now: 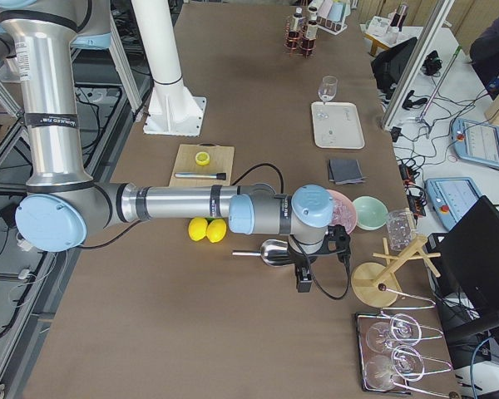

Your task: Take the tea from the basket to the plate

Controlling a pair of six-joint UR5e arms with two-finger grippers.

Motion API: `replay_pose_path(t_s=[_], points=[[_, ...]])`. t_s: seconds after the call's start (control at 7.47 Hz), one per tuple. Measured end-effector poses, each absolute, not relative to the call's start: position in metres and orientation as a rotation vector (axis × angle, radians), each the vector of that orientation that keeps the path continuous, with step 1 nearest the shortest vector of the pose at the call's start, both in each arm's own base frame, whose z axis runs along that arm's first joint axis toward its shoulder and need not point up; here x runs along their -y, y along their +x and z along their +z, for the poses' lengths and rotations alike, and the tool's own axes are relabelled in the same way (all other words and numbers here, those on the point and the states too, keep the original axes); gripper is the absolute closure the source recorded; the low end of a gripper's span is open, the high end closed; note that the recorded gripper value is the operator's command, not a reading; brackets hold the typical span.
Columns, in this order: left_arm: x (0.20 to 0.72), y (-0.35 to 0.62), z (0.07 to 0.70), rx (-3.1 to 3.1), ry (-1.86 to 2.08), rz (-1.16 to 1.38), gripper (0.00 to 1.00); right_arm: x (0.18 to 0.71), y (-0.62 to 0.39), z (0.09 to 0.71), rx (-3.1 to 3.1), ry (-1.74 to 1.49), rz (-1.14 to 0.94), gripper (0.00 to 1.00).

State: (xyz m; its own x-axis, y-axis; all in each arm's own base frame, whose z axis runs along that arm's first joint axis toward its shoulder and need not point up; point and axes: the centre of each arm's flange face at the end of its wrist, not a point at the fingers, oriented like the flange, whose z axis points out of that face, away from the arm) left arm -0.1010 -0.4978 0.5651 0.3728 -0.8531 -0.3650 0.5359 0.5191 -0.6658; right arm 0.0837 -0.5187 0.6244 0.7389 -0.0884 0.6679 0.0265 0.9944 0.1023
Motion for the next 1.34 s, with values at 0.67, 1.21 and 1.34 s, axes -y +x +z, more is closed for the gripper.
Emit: replay_pose_path(t_s=[0.67,1.21,1.34], points=[[0.555,-0.101,0.526,-0.721,-0.607,-1.276,0.02,0.530,0.016,0.506,0.813,0.259,-0.266,0.00],[0.616,-0.087,0.492,-0.668,-0.651,-1.427,0.02,0.550,-0.046,0.457,0.875,0.355,-0.433,0.00],[0.623,-0.077,0.489,-0.647,-0.682,-1.500,0.02,0.552,-0.053,0.456,0.878,0.384,-0.458,0.00]])
